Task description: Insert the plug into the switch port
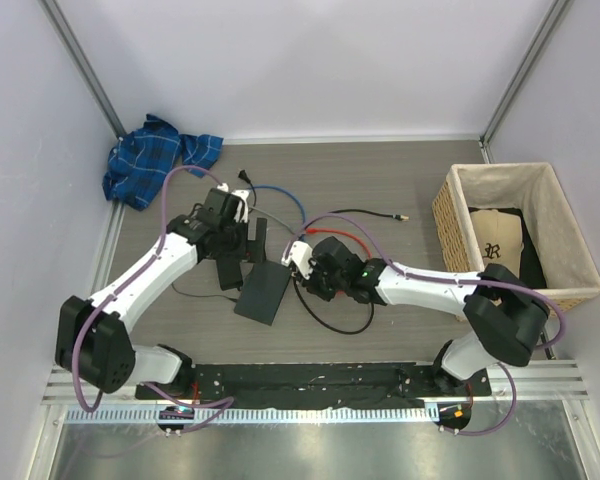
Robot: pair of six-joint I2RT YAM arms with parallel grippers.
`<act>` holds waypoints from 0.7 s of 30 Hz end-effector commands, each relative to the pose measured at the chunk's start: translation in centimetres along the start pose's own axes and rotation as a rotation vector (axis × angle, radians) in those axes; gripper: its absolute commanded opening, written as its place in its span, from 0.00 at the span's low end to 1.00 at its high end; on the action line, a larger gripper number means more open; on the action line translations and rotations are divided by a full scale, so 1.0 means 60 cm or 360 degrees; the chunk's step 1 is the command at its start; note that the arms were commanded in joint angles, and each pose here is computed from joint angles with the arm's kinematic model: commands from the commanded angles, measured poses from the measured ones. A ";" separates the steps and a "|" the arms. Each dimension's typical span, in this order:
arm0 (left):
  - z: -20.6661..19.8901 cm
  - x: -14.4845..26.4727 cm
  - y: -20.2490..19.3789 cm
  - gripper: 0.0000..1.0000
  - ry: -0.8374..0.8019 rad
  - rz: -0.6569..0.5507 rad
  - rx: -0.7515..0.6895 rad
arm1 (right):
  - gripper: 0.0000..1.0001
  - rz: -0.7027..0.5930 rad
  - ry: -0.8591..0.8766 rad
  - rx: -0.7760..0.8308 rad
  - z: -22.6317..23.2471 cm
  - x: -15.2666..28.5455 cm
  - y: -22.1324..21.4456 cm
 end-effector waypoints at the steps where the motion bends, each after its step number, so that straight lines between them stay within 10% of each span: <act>1: -0.020 -0.018 0.010 0.99 -0.0120 0.0013 0.0069 | 0.01 -0.0256 -0.0010 -0.0028 -0.002 -0.025 0.049; 21: -0.009 -0.100 -0.033 0.82 0.0191 0.0264 0.0052 | 0.01 -0.0043 0.0060 -0.0002 0.009 -0.049 0.002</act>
Point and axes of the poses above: each gripper's point midway between its finger pads, its own x axis back along the fingers, its own z axis along the line the jaws close on, y = z × x, the point moved 5 cm from there along x, back along the fingers, and after that the axes turned 1 degree about x, right-handed, at the moved point
